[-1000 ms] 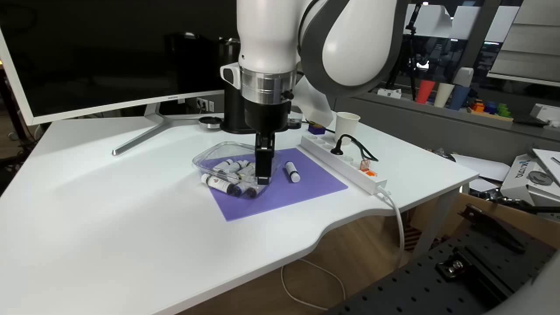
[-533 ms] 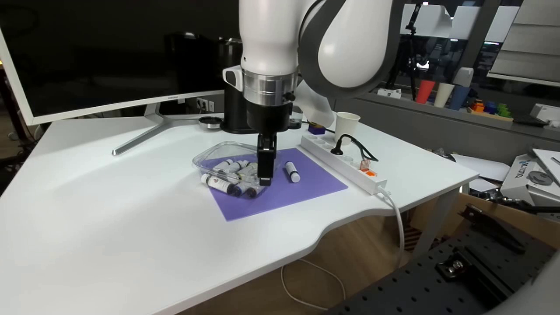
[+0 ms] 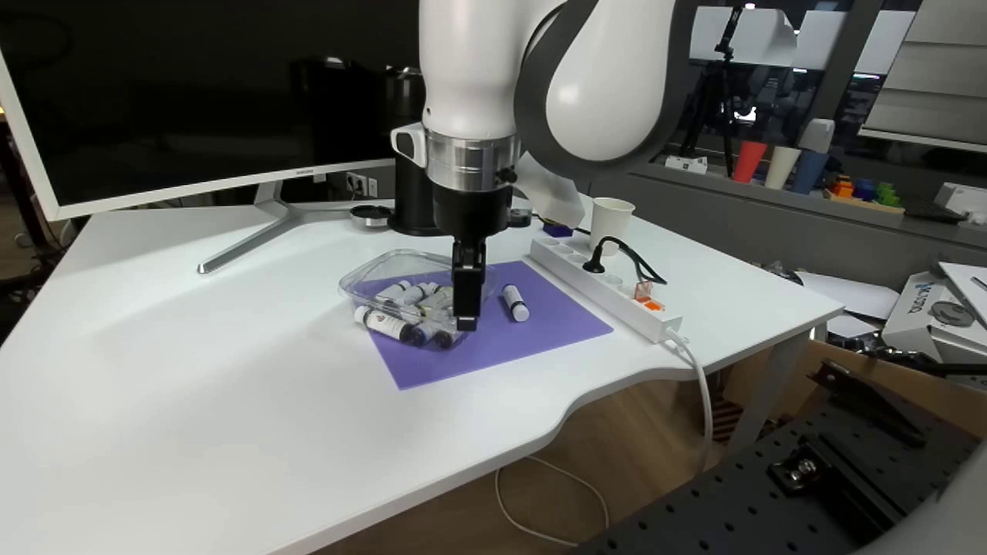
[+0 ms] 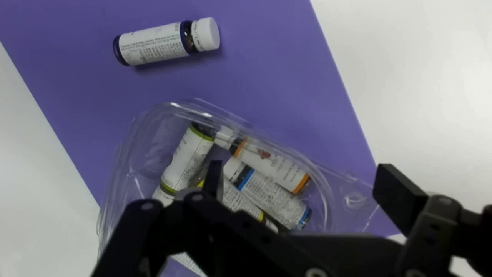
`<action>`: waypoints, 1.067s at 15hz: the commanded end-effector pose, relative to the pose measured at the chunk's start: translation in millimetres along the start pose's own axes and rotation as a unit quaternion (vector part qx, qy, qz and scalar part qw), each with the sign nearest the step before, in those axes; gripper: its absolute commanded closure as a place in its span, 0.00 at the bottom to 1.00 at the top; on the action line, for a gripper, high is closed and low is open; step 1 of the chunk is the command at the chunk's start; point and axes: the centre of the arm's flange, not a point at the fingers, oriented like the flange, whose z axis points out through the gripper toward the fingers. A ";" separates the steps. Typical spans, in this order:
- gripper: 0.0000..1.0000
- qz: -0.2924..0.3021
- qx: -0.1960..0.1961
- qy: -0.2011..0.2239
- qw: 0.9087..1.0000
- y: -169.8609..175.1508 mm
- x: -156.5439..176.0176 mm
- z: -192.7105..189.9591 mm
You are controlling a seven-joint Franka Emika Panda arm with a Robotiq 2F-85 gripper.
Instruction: Flick the last switch on the extension cord, then open the plastic box on the table
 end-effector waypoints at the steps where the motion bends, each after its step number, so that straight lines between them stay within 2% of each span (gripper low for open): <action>1: 0.00 -0.011 -0.008 0.008 1.000 8.8 6.3 -2.1; 16: 0.00 -0.032 -0.059 0.014 0.998 33.8 10.6 -5.0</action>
